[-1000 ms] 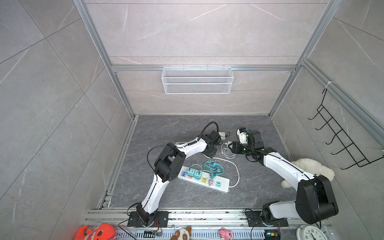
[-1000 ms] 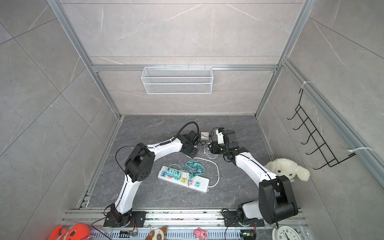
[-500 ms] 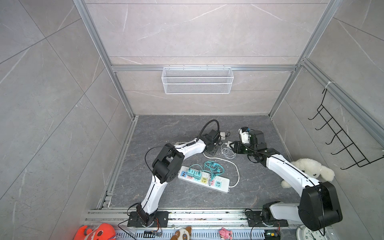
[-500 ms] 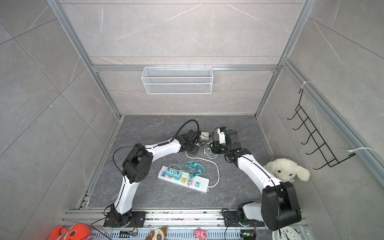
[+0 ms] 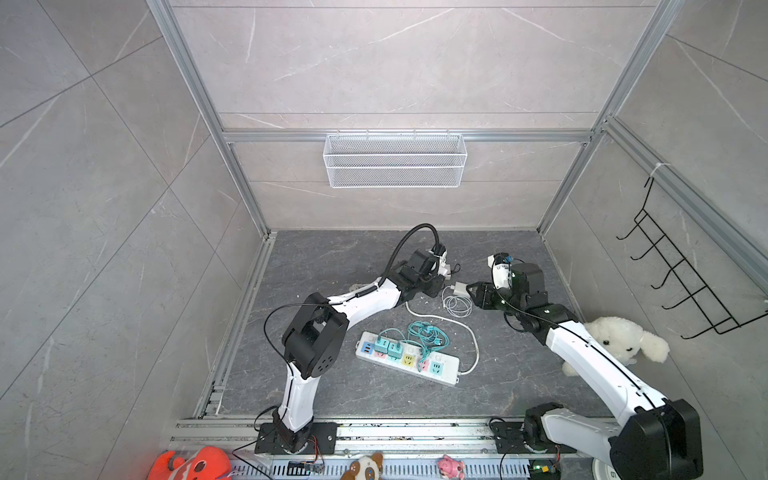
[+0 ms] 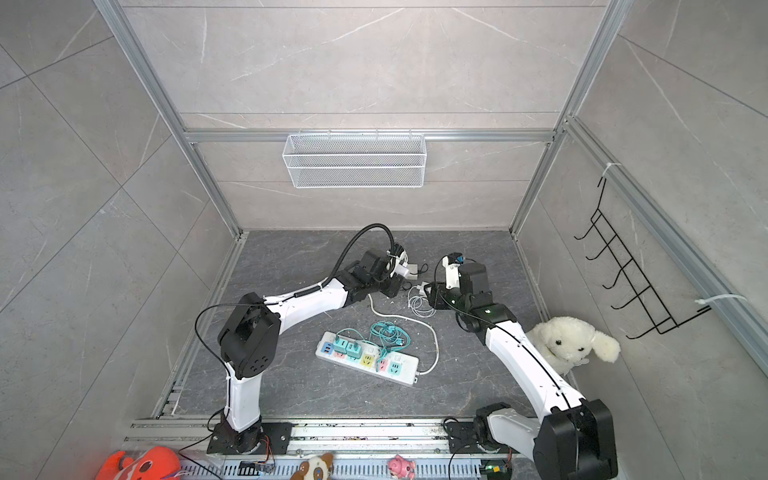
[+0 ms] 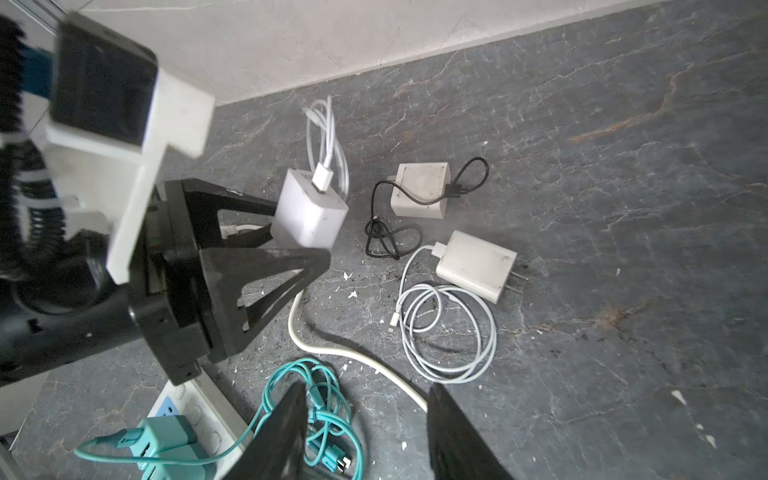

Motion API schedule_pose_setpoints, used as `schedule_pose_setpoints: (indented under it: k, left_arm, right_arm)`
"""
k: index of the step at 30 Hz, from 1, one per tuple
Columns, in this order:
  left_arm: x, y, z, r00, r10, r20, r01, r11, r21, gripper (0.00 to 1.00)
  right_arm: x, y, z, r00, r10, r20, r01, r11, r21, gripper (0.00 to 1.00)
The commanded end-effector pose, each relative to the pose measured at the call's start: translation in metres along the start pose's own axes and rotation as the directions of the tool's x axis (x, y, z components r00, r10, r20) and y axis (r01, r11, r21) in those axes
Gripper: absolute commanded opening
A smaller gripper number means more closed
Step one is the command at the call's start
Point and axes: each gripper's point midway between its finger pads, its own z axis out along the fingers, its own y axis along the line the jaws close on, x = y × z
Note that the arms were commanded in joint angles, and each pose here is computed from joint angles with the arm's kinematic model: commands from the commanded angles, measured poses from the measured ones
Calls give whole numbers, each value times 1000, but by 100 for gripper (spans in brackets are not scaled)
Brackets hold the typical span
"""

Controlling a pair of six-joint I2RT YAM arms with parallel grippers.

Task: Insert the plug
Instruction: 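Lift the white charger with the left gripper toward the right gripper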

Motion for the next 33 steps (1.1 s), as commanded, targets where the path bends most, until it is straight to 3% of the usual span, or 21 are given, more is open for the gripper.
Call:
schedule_pose_setpoints:
  k: [1,8,14,27,31,33]
  left_arm:
    - [-42,-25,-23,981,35,193,-59,991,124,39]
    - [-48,-41,-34,943,49,328,-122,971,205,39]
    - [-51,-46,-45,869,76,489,-197,959,201,38]
    - [-35,-83,-48,791,207,575,-386,899,207,38]
    - [-33,-92,-56,727,239,643,-443,880,173,37]
    - [-32,-91,-56,726,239,645,-439,883,167,37]
  right_arm:
    - [4,0,-12,999,32,-8,-32,999,7,49]
    - [-3,9,-30,999,37,10,-37,999,-18,49]
    - [-4,16,-33,999,50,-1,-50,997,-53,49]
    - [-10,33,-24,997,16,-71,-26,989,-144,49]
    - [-13,31,-23,997,0,-79,-11,990,-142,49]
    - [-13,30,-21,996,-11,-90,-1,991,-135,49]
